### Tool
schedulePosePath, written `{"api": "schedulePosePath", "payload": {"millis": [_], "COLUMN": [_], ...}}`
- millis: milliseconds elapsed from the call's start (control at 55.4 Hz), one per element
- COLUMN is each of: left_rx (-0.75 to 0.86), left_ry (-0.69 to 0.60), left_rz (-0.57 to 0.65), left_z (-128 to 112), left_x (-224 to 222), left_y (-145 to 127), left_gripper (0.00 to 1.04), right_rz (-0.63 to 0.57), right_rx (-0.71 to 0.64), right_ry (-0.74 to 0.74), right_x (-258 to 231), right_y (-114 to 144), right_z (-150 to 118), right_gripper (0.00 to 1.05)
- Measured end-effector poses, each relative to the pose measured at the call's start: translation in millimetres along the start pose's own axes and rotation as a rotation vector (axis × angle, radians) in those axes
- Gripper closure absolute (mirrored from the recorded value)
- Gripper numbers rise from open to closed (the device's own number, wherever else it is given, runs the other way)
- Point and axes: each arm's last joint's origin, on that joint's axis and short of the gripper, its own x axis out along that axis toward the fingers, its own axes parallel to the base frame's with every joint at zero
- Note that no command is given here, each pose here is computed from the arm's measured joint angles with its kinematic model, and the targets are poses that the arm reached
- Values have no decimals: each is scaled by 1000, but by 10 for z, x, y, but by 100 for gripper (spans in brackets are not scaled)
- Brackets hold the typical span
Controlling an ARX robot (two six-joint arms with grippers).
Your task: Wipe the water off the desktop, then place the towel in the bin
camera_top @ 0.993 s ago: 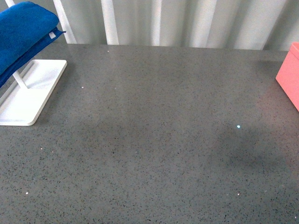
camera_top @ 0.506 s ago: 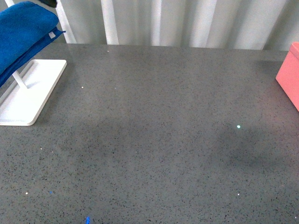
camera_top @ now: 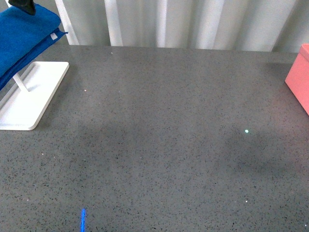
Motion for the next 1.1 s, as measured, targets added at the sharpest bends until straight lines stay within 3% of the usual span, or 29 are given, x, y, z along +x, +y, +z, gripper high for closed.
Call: {"api": "schedulePosePath", "payload": {"millis": [578, 867, 1101], "left_rx": [64, 72, 76], "left_ry": [57, 57, 55], "left_rz": [11, 19, 27], "left_z": [-286, -310, -308], "left_x": [283, 305, 305], "left_y": [24, 9, 19], "left_gripper": [7, 53, 84], "right_rz": [0, 0, 0], "right_rx": [0, 0, 0], "right_ry": [0, 0, 0], "right_x": [0, 0, 0], "right_y": [0, 0, 0], "right_z": [0, 0, 0], "right_gripper": [7, 7, 7]}}
